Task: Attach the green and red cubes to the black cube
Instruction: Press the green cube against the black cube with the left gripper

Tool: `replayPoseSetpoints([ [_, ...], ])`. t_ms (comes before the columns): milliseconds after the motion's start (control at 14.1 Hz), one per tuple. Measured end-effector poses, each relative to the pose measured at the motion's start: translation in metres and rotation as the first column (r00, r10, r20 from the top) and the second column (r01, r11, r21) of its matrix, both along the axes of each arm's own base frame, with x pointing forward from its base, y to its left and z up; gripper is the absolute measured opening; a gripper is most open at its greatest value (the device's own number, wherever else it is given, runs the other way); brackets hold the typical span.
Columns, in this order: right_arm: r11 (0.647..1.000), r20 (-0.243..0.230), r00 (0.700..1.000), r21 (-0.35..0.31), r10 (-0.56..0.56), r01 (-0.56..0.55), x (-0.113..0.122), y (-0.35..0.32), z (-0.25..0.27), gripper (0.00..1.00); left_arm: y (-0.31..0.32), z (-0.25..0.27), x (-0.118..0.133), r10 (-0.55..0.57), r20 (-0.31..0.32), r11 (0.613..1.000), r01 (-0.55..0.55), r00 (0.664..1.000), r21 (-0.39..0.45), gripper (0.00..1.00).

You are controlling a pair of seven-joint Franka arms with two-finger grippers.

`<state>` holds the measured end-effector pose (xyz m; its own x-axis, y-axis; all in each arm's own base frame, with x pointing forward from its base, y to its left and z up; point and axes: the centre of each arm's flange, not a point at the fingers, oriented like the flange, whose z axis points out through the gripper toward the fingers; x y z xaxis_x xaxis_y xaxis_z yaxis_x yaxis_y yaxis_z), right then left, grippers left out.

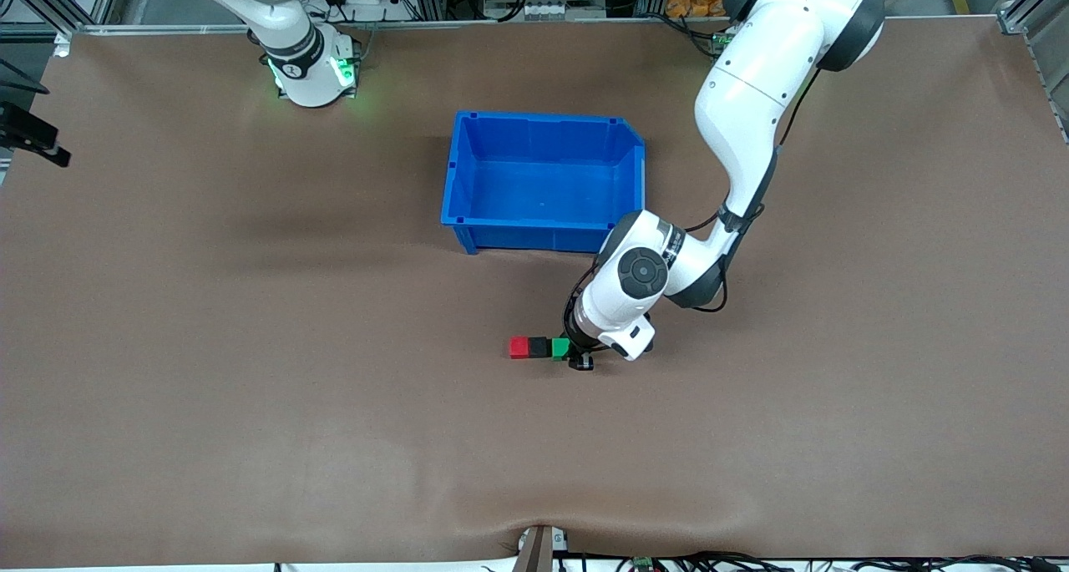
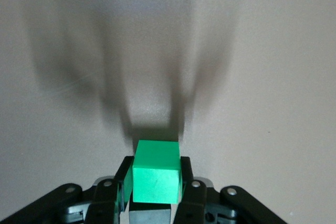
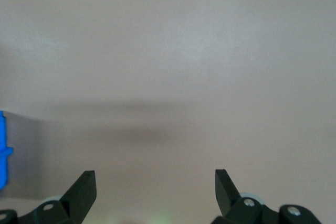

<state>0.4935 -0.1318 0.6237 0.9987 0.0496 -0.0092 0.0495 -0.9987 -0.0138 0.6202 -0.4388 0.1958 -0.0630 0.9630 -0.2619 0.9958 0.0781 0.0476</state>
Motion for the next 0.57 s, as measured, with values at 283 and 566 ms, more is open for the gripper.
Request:
replayPoseSetpoints([
  [283, 1.000, 0.016, 0.999, -0.011, 0.030, -0.029, 0.004, -0.003, 0.023, 1.00, -0.001, 0.000, -0.001, -0.003, -0.004, 1.000, 0.003, 1.000, 0.002, 0.39],
  [566, 0.999, 0.003, 0.999, -0.010, 0.033, -0.033, 0.004, 0.000, 0.026, 1.00, -0.003, 0.000, -0.003, -0.003, -0.022, 1.000, 0.003, 1.000, 0.010, 0.39],
])
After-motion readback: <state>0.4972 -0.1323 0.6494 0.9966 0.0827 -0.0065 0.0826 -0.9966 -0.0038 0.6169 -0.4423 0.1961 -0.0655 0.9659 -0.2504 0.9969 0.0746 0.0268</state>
